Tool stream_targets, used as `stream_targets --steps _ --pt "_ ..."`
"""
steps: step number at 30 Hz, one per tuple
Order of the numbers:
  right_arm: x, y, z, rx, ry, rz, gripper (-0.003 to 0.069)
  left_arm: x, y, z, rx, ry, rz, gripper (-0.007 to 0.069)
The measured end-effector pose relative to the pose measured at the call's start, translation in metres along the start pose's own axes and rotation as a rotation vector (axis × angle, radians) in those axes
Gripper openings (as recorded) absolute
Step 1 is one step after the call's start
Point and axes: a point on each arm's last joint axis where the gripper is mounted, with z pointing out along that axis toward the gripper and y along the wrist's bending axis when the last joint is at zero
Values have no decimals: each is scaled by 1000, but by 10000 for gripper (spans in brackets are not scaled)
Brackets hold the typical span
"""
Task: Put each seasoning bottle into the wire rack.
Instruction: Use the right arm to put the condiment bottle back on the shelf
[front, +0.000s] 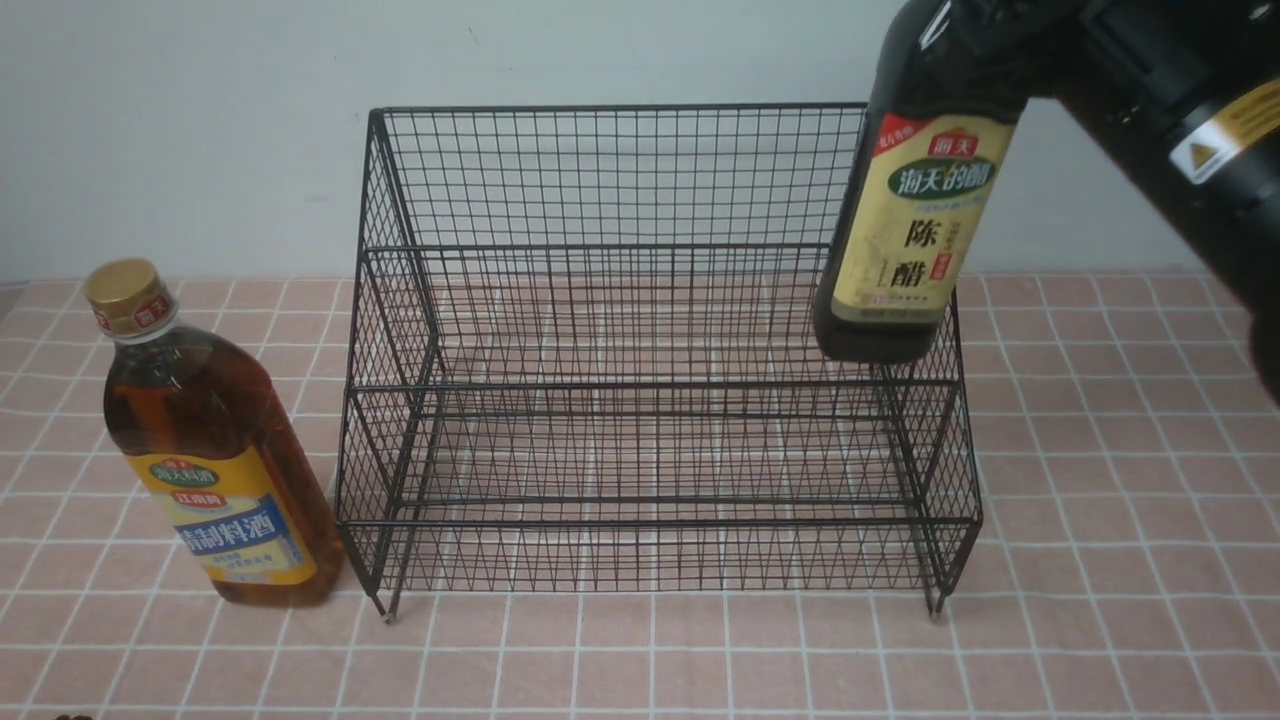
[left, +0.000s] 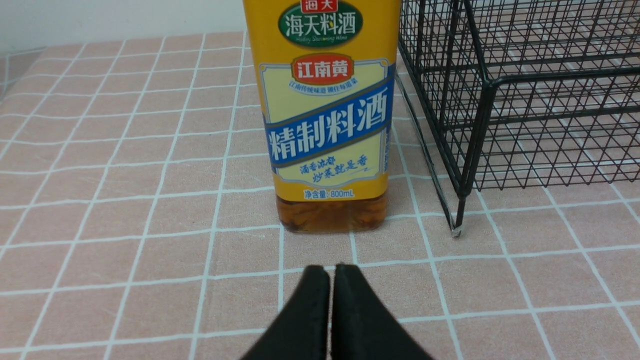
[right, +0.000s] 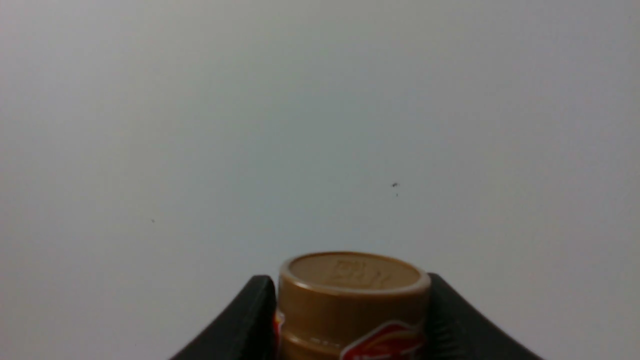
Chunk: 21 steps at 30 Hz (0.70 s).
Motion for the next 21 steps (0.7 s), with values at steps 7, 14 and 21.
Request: stream_targets --steps 7,14,21 --pt "20 6 6 -5 52 -31 326 0 0 0 0 0 0 -7" --pt "36 7 10 -2 98 -29 326 0 0 0 0 0 0 -7" --pt "57 7 11 2 212 -25 326 0 0 0 0 0 0 -7"
